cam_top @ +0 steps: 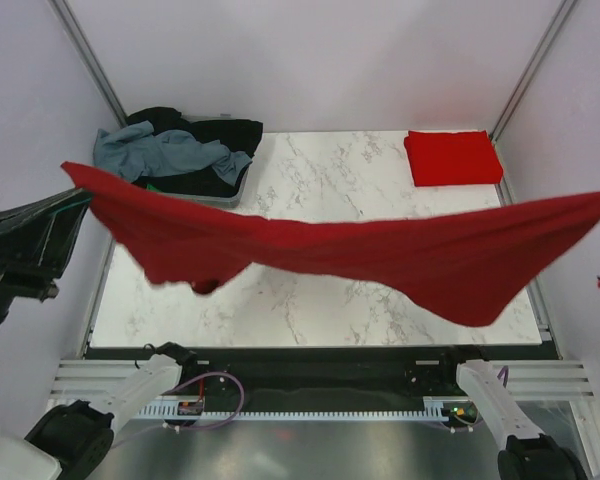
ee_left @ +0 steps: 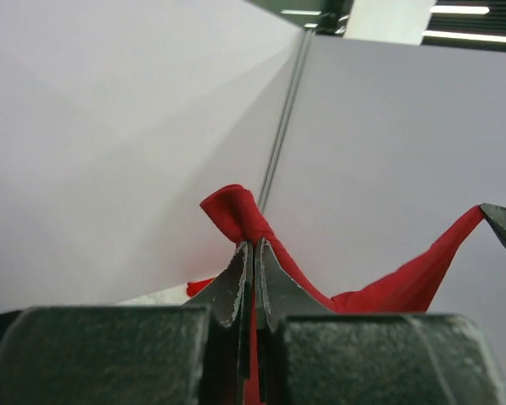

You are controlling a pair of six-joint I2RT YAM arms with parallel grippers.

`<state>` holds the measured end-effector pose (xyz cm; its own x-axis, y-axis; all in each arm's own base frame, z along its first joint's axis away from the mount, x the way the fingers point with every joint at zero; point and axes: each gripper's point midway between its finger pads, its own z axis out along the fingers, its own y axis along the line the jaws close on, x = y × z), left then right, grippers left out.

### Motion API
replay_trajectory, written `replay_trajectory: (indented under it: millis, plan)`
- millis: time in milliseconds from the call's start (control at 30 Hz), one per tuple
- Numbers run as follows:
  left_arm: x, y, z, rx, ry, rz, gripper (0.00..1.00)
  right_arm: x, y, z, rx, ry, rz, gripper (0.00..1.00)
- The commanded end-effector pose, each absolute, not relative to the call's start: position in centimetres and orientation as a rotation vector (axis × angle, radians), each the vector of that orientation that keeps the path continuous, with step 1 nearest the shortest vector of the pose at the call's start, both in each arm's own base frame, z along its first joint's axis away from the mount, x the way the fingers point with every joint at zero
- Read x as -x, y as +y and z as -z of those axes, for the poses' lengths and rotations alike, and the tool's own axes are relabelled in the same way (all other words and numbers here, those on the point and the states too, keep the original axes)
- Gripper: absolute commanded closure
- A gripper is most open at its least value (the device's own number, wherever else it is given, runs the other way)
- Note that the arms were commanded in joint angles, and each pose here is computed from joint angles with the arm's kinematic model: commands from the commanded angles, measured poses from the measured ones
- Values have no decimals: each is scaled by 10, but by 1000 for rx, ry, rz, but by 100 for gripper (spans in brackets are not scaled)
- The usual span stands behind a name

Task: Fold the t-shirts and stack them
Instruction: Flatten the tshirt out

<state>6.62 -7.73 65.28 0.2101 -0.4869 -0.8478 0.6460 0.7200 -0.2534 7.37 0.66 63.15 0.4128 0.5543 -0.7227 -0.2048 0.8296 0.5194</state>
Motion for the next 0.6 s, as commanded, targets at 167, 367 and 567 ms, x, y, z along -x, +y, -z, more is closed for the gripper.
replay_trajectory:
  millis: [167,367,567]
  plan:
    - [-36,-93,-700,-332,885,858,98,-43,-21,-633,-443,949,-370,100]
    - [-128,-129,-687,-319,1031,850,98,-123,-49,-595,-570,1150,-142,100]
    - [-256,-168,-640,-281,1207,770,98,-250,-42,-514,-617,1442,-33,100]
